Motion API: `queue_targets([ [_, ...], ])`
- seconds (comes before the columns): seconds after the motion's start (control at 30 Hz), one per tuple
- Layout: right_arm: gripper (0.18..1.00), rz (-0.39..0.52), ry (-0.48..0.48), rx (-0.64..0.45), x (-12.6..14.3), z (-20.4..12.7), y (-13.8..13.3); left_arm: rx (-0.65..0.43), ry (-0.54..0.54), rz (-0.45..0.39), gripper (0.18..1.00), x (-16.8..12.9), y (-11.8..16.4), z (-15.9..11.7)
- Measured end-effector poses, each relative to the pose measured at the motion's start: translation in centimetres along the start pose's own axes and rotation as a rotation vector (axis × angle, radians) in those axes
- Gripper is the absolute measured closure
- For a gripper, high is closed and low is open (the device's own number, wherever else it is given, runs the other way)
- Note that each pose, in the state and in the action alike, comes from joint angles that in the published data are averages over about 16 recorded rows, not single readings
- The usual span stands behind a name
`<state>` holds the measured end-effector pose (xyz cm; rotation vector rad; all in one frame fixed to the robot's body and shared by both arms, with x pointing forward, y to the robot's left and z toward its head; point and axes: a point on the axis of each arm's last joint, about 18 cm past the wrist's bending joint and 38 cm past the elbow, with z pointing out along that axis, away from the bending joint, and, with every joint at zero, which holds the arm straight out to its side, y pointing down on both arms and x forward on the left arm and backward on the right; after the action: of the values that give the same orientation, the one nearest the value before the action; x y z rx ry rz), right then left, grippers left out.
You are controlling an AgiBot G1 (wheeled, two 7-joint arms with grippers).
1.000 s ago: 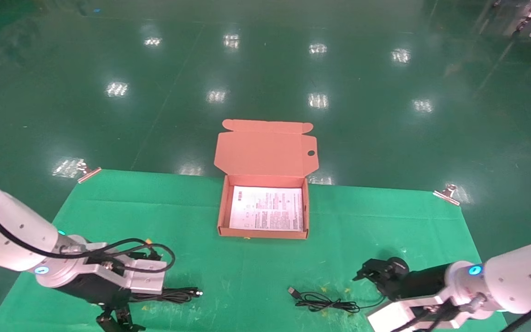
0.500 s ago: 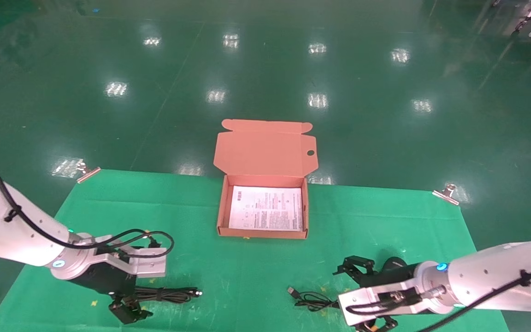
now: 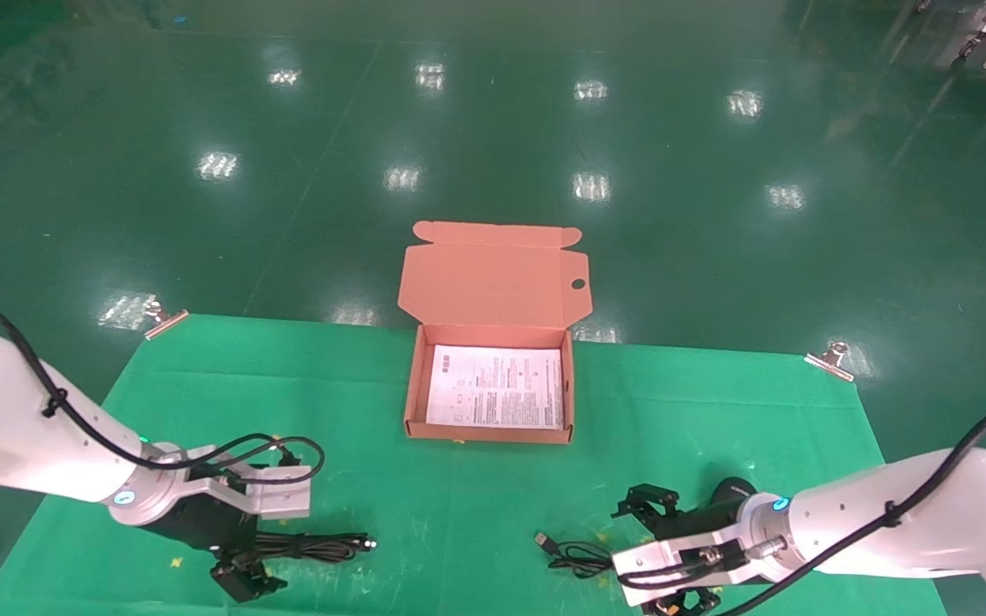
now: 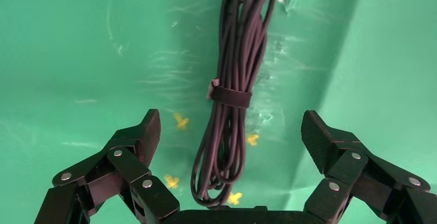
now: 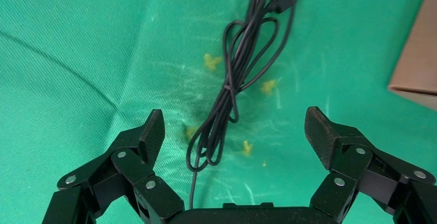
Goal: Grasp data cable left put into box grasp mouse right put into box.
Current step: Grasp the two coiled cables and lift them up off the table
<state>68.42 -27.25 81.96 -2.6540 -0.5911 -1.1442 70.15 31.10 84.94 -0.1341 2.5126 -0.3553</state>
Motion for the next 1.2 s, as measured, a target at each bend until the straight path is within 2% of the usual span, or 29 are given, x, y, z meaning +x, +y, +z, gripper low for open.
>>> queue_targets([
  [0.6, 0.200, 0.010, 0.031, -0.036, 0.1, 1.8, 1.0, 0.001, -0.009, -0.027, 0.211, -0.2, 0.5, 1.2],
  [0.97, 0.306, 0.008, 0.031, -0.034, 0.1, 1.7, 1.0, 0.001, -0.010, -0.024, 0.340, -0.3, 0.4, 1.1],
  [1.2, 0.439, 0.006, 0.031, -0.033, 0.1, 1.7, 0.9, 0.001, -0.009, -0.022, 0.478, -0.3, 0.4, 1.1],
])
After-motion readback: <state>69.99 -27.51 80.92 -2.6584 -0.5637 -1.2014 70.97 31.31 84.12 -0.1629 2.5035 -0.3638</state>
